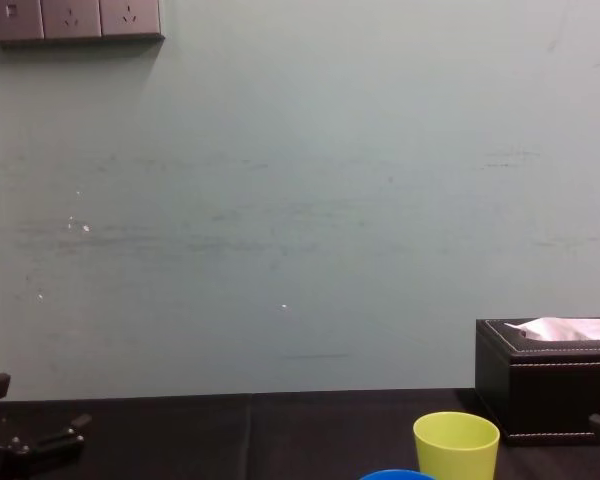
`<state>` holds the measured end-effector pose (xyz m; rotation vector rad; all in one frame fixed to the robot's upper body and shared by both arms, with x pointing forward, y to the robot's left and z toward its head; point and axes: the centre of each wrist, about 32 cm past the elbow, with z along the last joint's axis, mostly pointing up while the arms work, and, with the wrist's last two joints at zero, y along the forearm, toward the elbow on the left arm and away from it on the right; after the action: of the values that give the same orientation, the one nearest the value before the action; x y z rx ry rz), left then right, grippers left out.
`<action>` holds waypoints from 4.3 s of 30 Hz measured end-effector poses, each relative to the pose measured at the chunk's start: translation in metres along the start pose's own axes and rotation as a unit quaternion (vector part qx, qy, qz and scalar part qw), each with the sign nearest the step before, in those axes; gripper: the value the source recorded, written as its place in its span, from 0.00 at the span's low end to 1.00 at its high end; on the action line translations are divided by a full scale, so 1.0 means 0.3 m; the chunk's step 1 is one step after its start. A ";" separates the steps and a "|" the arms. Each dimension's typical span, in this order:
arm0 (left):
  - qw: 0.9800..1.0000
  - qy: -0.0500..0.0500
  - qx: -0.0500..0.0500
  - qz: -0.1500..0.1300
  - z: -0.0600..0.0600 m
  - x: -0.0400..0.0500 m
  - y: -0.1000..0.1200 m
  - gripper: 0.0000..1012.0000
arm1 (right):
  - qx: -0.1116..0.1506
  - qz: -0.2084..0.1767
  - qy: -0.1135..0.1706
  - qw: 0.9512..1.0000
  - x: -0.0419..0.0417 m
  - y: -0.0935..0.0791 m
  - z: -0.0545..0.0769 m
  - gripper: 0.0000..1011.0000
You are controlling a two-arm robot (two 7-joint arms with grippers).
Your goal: Stack the three plastic cups sequentially using one hand.
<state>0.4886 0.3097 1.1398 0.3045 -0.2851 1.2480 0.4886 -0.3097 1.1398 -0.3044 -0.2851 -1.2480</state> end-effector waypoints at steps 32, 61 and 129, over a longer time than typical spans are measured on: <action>1.000 0.000 0.000 0.000 0.000 0.000 0.000 0.99 | 0.000 0.000 0.000 1.000 0.000 0.000 0.000 0.99; 1.000 0.000 0.000 0.000 0.000 0.000 0.000 0.99 | 0.009 -0.001 -0.001 1.000 -0.002 -0.010 0.011 0.99; 1.000 0.000 0.000 0.000 0.000 0.000 0.000 0.99 | -0.075 0.167 0.115 0.976 -0.103 -0.474 0.035 0.99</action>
<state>0.4886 0.3097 1.1398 0.3044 -0.2851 1.2479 0.3433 -0.3195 1.1479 -0.3188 0.0595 -0.9610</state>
